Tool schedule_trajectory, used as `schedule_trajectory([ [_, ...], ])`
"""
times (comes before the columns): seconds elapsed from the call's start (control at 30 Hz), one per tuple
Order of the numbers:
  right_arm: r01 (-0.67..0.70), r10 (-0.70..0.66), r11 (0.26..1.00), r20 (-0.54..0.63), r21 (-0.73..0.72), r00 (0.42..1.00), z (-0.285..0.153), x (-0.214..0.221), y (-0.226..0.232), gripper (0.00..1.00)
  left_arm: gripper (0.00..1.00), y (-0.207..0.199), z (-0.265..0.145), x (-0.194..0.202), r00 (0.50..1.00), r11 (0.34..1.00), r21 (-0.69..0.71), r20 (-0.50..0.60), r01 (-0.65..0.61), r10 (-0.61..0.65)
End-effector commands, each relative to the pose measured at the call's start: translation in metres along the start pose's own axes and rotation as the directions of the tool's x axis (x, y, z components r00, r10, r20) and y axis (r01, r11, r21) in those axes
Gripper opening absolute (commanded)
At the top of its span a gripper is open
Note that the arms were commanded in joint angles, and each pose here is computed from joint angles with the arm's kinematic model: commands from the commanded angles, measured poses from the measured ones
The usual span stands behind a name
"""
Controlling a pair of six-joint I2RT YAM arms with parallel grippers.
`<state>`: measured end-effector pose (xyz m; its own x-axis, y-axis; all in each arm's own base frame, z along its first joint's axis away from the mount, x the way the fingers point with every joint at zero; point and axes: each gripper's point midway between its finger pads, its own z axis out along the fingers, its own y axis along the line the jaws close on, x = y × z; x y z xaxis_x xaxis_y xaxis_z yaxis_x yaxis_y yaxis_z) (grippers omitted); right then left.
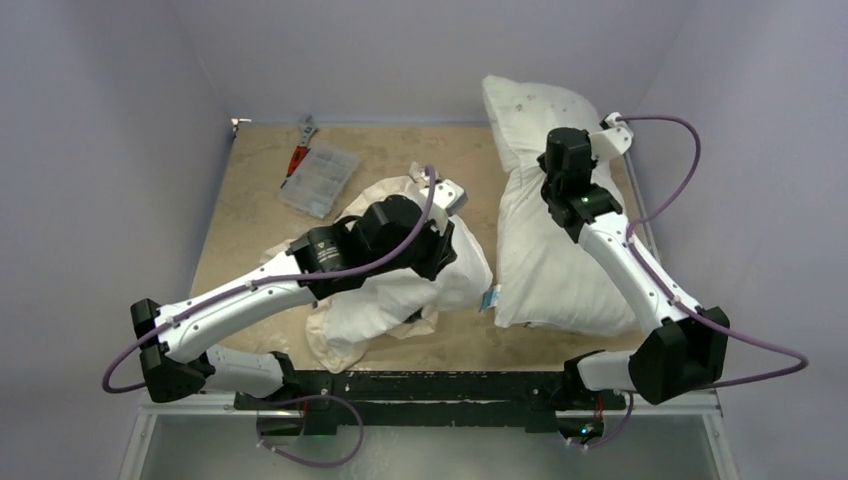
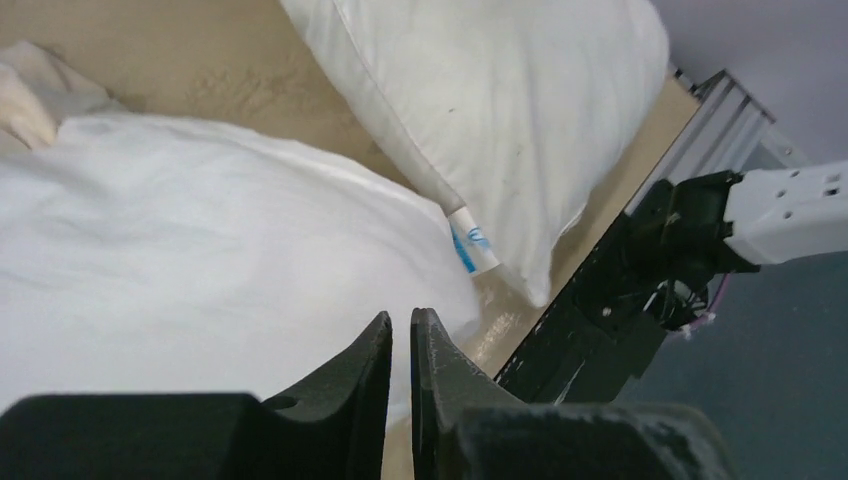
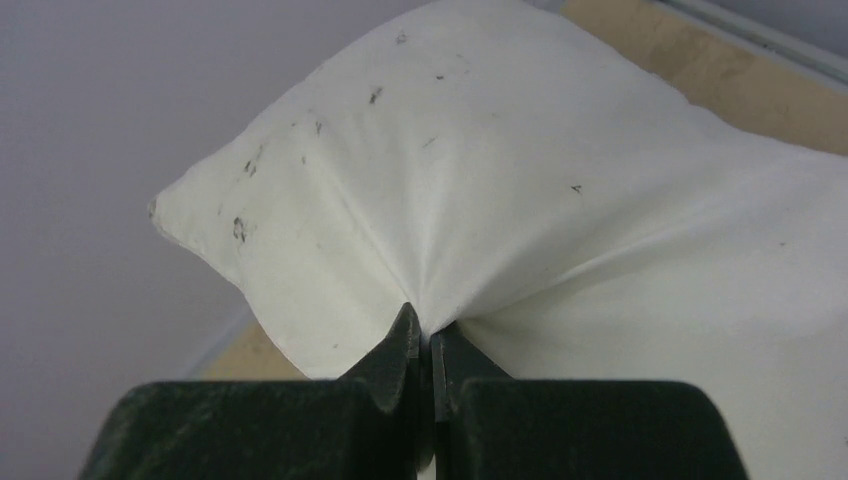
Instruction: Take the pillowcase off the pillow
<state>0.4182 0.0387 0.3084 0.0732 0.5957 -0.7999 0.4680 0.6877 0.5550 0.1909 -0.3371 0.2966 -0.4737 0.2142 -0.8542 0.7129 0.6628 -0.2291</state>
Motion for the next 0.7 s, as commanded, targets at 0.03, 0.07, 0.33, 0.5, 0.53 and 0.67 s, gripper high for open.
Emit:
schedule_trajectory([
  [0.03, -0.066, 0.065, 0.993, -0.015, -0.098, 0.998, 0.001, 0.007, 0.019, 0.09, 0.31, 0.012, -0.003, 0.016, 0.998, 0.997, -0.054, -0.014, 0.059, -0.06],
  [0.07, -0.06, 0.058, 0.993, -0.023, -0.098, 0.998, 0.001, 0.01, 0.017, 0.15, 0.39, 0.014, -0.008, 0.013, 0.998, 0.996, -0.061, 0.006, 0.063, -0.063],
  [0.33, -0.062, 0.059, 0.989, -0.025, -0.135, 0.998, -0.015, -0.002, 0.017, 0.74, 0.9, 0.095, -0.079, -0.023, 0.961, 0.881, -0.438, 0.269, 0.179, -0.062],
  [0.5, -0.068, 0.068, 0.989, -0.005, -0.128, 0.998, -0.028, -0.018, 0.01, 0.96, 0.99, 0.162, -0.14, -0.016, 0.908, 0.704, -0.632, 0.417, 0.326, -0.046],
  [0.53, -0.069, 0.069, 0.99, -0.003, -0.123, 0.998, -0.031, -0.021, 0.008, 0.98, 0.99, 0.174, -0.152, -0.011, 0.897, 0.667, -0.655, 0.44, 0.355, -0.046],
  [0.67, -0.066, 0.067, 0.994, 0.005, -0.084, 0.998, -0.039, -0.028, -0.004, 0.99, 0.99, 0.204, -0.181, 0.016, 0.876, 0.557, -0.721, 0.481, 0.412, -0.027],
])
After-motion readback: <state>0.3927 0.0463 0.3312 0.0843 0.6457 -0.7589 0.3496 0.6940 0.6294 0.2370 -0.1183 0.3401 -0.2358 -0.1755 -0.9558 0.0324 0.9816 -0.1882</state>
